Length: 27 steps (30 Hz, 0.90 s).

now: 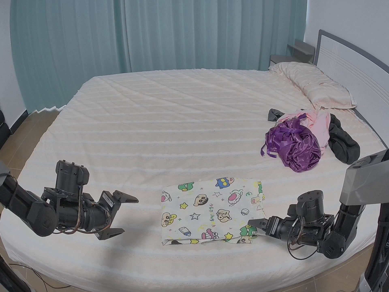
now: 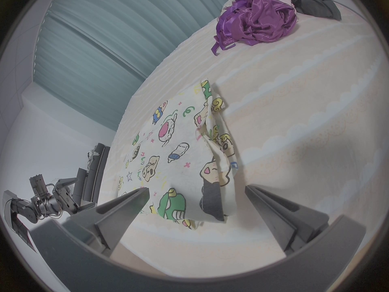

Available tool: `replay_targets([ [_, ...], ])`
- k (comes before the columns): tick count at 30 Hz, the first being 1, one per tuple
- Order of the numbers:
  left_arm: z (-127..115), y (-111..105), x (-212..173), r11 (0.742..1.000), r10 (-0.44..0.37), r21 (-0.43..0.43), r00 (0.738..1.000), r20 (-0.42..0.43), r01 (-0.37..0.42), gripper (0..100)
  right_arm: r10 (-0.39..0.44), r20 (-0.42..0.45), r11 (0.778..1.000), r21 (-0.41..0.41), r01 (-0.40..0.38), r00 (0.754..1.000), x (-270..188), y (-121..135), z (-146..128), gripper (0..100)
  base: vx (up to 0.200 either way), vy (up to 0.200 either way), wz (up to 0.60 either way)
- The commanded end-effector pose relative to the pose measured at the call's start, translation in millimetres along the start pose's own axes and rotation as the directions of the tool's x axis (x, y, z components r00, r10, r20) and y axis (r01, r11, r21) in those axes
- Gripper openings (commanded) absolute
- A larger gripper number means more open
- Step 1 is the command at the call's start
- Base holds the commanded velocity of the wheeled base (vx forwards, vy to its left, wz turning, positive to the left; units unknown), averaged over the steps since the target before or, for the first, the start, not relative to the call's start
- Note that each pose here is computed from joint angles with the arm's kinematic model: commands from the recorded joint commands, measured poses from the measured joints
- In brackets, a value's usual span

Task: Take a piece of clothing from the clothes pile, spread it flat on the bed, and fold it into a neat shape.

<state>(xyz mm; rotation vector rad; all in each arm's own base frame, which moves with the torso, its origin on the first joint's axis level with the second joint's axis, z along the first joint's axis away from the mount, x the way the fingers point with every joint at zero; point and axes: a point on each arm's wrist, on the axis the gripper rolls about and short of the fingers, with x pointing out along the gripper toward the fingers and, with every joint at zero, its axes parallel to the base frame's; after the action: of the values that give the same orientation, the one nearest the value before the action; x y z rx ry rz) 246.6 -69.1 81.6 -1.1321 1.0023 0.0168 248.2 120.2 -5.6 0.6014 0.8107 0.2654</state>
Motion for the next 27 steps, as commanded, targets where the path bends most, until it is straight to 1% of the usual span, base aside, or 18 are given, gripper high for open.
replay_targets([
  [1, 0, 1, 1, 1.000, 0.005, -0.002, 1.000, -0.002, -0.005, 100, -0.008, -0.008, 1.000, 0.001, 0.008, 1.000, 1, -2, -1, 0, 0.000, 0.000, 0.00],
  [4, 0, 2, 2, 1.000, 0.010, -0.003, 1.000, -0.002, -0.010, 100, -0.017, -0.016, 1.000, 0.003, 0.017, 1.000, 3, -4, -3, 0, 0.000, 0.000, 0.00],
  [12, 0, 2, 3, 1.000, 0.011, -0.003, 1.000, -0.004, -0.011, 100, -0.018, -0.004, 1.000, 0.003, 0.018, 1.000, -2, -4, 1, 0, 0.000, 0.000, 0.00],
  [15, 0, 2, 3, 1.000, 0.013, -0.003, 1.000, -0.005, -0.013, 100, -0.028, -0.007, 1.000, -0.012, 0.028, 1.000, -6, -5, 0, 0, 0.000, 0.000, 0.00],
  [18, 0, 2, 3, 1.000, 0.013, -0.002, 1.000, -0.006, -0.013, 100, -0.042, 0.002, 0.998, -0.050, 0.042, 0.999, -11, -9, 3, 0, 0.000, 0.000, 0.00],
  [22, 0, 2, 4, 1.000, 0.017, -0.004, 1.000, -0.006, -0.017, 100, -0.045, 0.010, 0.997, -0.063, 0.046, 0.999, -16, -9, 6, 0, 0.000, 0.000, 0.00],
  [27, -1, 3, 5, 1.000, 0.020, -0.002, 1.000, -0.008, -0.020, 100, -0.082, -0.029, 0.992, -0.102, 0.079, 0.996, -19, -11, 3, 0, 0.000, 0.000, 0.00],
])
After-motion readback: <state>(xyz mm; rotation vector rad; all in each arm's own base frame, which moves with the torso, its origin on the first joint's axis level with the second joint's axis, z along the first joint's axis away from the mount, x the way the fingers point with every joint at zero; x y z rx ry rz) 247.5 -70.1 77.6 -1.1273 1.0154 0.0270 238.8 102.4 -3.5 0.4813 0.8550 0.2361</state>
